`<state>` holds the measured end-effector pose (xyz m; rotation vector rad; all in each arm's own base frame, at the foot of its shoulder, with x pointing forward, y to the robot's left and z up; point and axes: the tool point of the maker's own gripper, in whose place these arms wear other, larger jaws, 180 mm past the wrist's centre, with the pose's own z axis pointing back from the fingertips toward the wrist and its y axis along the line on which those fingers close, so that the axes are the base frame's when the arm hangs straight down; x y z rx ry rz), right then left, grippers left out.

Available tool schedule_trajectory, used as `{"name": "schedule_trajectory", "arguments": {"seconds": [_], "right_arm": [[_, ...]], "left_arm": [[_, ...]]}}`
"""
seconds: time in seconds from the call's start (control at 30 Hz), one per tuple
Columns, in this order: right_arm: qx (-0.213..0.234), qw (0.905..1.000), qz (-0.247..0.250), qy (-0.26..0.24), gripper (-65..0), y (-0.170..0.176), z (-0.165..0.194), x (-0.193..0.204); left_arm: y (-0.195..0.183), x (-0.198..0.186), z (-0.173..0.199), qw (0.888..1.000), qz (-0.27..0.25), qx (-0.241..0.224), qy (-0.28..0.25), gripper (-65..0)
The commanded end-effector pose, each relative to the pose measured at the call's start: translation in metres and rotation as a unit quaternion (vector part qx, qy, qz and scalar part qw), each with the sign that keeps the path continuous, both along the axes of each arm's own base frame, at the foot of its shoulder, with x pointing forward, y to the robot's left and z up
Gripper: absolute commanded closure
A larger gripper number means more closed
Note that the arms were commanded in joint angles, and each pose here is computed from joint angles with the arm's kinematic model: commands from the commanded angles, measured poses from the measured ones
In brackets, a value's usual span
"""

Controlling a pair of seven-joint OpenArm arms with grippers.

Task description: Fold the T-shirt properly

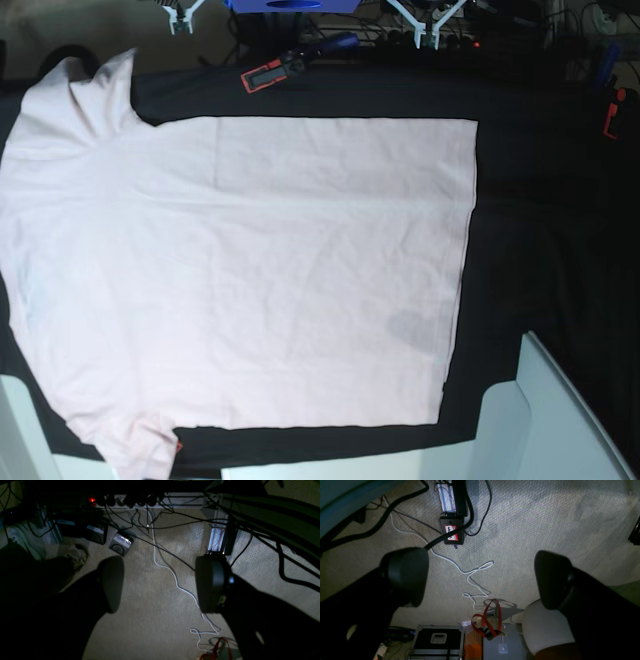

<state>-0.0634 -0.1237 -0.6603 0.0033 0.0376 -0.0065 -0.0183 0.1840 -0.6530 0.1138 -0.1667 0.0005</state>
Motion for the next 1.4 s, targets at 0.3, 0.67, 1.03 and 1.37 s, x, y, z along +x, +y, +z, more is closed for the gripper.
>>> {"name": "schedule_trajectory", "arguments": {"seconds": [0.3, 0.67, 1.03, 1.37], "right_arm": [[-0.003, 1.0000, 0.001, 0.004, -64.0, -0.003, 0.001, -0.006], [-0.004, 1.0000, -0.003, 0.001, -0.9, -0.004, 0.000, -0.003], [-0.004, 1.0000, 0.001, 0.004, -2.9, -0.004, 0.001, -0.009], [-0.015, 0.9982, -0.001, -0.058, 0.0, -0.012, 0.023, -0.016]], "left_arm": [[-0.003, -0.003, 0.000, 1.000, 0.001, -0.004, -0.002, -43.0], [-0.003, -0.007, 0.000, 1.000, 0.001, -0.004, 0.002, 0.0], [0.006, 0.003, 0.007, 0.998, -0.004, 0.004, -0.055, 0.0], [0.030, 0.003, 0.031, 0.987, -0.039, 0.024, -0.154, 0.0]]}}
